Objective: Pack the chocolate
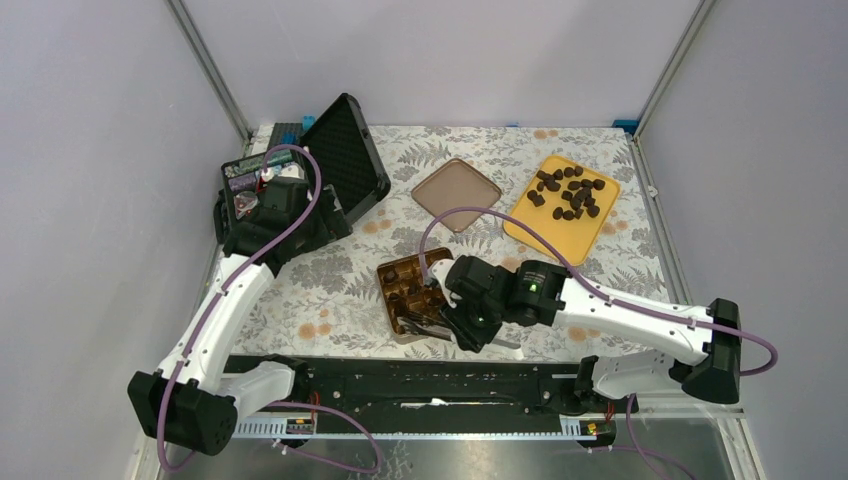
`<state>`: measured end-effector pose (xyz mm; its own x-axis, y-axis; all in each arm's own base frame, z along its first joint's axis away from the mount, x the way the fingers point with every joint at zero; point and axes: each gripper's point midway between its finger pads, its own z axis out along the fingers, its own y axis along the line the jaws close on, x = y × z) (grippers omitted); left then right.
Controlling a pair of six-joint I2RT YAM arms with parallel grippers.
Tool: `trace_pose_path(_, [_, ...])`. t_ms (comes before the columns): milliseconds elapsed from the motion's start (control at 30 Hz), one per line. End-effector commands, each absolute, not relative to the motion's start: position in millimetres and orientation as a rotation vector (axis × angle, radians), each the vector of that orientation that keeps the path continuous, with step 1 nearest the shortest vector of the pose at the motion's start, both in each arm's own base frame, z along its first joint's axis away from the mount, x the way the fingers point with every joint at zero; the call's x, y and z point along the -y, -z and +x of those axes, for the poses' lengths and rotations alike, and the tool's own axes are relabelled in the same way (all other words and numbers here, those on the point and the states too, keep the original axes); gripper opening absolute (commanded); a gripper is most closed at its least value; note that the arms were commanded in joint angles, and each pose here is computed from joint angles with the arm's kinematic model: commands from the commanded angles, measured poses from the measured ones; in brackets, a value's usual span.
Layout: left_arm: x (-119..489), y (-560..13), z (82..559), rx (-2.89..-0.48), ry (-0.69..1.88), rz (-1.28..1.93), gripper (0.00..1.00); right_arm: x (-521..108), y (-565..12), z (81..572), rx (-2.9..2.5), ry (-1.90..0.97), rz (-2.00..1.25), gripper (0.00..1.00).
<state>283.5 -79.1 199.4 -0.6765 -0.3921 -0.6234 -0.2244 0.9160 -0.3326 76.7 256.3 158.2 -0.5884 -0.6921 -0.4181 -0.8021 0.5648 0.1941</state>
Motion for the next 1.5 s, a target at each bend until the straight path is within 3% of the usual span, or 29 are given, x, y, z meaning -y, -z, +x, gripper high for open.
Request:
trace_pose_path(0, [73,-223,287,-2.250,0.294,-0.460,0.99,-271,-161,72,-2.461,-0.595,-1.269,0.26])
trace_pose_path(200, [73,-221,287,-2.256,0.290,-0.458,0.99,-274,-156,75,-2.462,-0.572,-1.261,0.28])
trace_pose_path(500, [73,-221,287,-2.259,0.293,-0.459,0.99,-280,-153,77,-2.455,-0.574,-1.271,0.43])
trace_pose_path(800, [73,-218,286,-2.265,0.293,-0.460,0.99,-282,-160,83,-2.431,-0.565,-1.242,0.48])
trace_pose_path(867, [73,-218,287,-2.266,0.293,-0.461,0.99,-282,-161,86,-2.426,-0.552,-1.234,0.46])
trace_pose_path(1000, [74,-220,288,-2.264,0.294,-0.459,0.99,-282,-176,101,-2.364,-0.513,-1.162,0.23])
trace_pose_path(1067, [74,-219,288,-2.265,0.294,-0.458,0.99,-282,-189,110,-2.313,-0.496,-1.117,0.18])
trace_pose_path(1233, [78,-222,289,-2.260,0.320,-0.452,0.99,-259,-206,155,-2.265,-0.339,-0.930,0.18])
trace_pose_path(1467, [77,-223,288,-2.254,0.321,-0.444,0.99,-177,-218,253,-2.314,-0.136,-0.413,0.22])
